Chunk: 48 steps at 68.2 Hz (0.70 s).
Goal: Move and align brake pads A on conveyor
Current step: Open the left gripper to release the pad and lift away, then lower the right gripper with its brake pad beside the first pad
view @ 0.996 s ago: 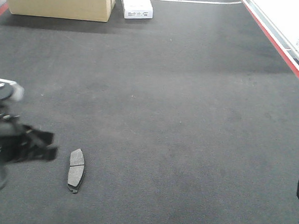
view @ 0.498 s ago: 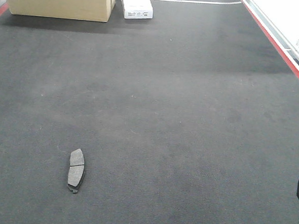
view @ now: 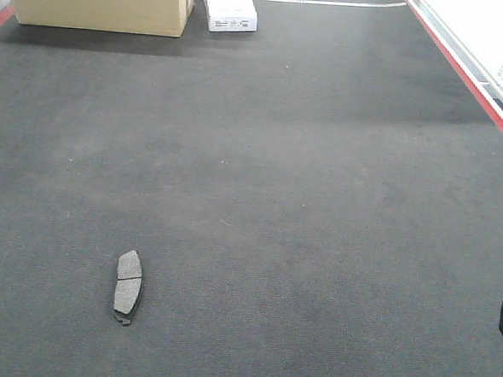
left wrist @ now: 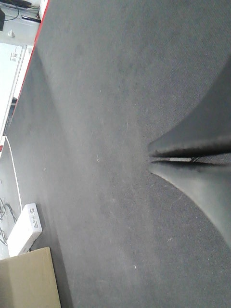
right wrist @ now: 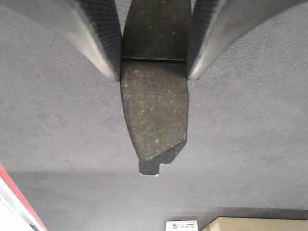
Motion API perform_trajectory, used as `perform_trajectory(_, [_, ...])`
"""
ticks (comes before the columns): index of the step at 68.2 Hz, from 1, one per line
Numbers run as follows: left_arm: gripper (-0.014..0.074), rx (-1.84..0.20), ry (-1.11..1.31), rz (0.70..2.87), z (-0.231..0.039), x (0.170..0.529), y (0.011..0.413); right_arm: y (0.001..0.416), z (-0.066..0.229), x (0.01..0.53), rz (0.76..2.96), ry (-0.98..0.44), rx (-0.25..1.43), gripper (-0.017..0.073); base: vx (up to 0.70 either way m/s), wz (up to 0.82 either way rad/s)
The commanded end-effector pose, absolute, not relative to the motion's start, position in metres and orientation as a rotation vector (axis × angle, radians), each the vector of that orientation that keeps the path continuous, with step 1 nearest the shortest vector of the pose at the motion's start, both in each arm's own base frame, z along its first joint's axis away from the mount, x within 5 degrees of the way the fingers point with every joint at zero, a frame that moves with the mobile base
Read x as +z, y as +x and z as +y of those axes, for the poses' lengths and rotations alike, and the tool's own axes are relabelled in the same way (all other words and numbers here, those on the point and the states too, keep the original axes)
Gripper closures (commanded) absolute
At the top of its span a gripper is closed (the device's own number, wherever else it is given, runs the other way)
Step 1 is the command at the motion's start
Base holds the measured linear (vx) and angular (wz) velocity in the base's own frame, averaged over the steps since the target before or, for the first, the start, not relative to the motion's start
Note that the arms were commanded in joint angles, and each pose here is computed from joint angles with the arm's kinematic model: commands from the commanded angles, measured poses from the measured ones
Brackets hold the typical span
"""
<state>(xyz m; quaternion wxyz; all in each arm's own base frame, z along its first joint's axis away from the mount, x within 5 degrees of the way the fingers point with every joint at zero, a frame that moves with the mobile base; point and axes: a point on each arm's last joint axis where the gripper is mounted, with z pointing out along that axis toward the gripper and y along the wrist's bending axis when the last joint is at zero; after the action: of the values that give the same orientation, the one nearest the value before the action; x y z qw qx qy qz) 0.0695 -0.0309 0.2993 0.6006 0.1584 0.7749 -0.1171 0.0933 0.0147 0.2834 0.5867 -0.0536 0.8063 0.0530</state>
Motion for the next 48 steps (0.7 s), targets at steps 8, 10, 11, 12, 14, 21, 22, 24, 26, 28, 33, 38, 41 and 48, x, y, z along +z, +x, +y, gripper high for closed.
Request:
perform_trajectory(8, [0.0601, -0.283, 0.327, 1.722, -0.03, 0.313, 0.071, 0.096, 0.015, 0.301, 1.762, -0.118, 0.126, 0.0565, 0.0, 0.0])
perform_trajectory(10, [0.0601, -0.283, 0.327, 1.722, -0.03, 0.313, 0.071, 0.096, 0.015, 0.301, 1.762, -0.118, 0.126, 0.0565, 0.0, 0.0])
perform_trajectory(11, [0.0601, -0.283, 0.327, 1.722, -0.03, 0.313, 0.071, 0.096, 0.015, 0.301, 1.762, -0.118, 0.126, 0.0565, 0.0, 0.0])
perform_trajectory(12, [0.0601, -0.283, 0.327, 1.722, -0.03, 0.313, 0.071, 0.096, 0.015, 0.301, 1.762, -0.118, 0.126, 0.0565, 0.0, 0.0])
perform_trajectory(14, [0.0601, -0.283, 0.327, 1.722, -0.03, 0.313, 0.071, 0.096, 0.015, 0.301, 1.762, -0.118, 0.126, 0.0565, 0.0, 0.0])
perform_trajectory(21, [0.0601, -0.283, 0.327, 1.722, -0.03, 0.313, 0.071, 0.096, 0.015, 0.301, 1.762, -0.118, 0.126, 0.0565, 0.0, 0.0])
perform_trajectory(22, [0.0601, -0.283, 0.327, 1.722, -0.03, 0.313, 0.071, 0.096, 0.015, 0.301, 1.762, -0.118, 0.126, 0.0565, 0.0, 0.0])
perform_trajectory(24, [0.0601, -0.283, 0.327, 1.722, -0.03, 0.313, 0.071, 0.096, 0.015, 0.301, 1.761, -0.118, 0.126, 0.0565, 0.0, 0.0])
perform_trajectory(26, [0.0601, -0.283, 0.327, 1.722, -0.03, 0.313, 0.071, 0.096, 0.015, 0.301, 1.761, -0.118, 0.126, 0.0565, 0.0, 0.0])
perform_trajectory(28, [0.0601, -0.283, 0.327, 1.722, -0.03, 0.313, 0.071, 0.096, 0.015, 0.301, 1.761, -0.118, 0.126, 0.0565, 0.0, 0.0])
perform_trajectory(33, [0.0601, -0.283, 0.327, 1.722, -0.03, 0.313, 0.071, 0.096, 0.015, 0.302, 1.749, -0.116, 0.128, 0.0565, 0.0, 0.0])
perform_trajectory(38, [0.0601, -0.283, 0.327, 1.722, -0.03, 0.313, 0.071, 0.097, 0.015, 0.304, 1.735, -0.113, 0.131, 0.0565, 0.0, 0.0])
perform_trajectory(41, [0.0601, -0.283, 0.327, 1.722, -0.03, 0.313, 0.071, 0.098, 0.015, 0.303, 1.744, -0.116, 0.128, 0.0565, 0.0, 0.0])
perform_trajectory(48, [0.0601, -0.283, 0.327, 1.722, -0.03, 0.313, 0.071, 0.111, 0.017, 0.302, 1.835, -0.123, 0.123, 0.0562, 0.0, 0.0])
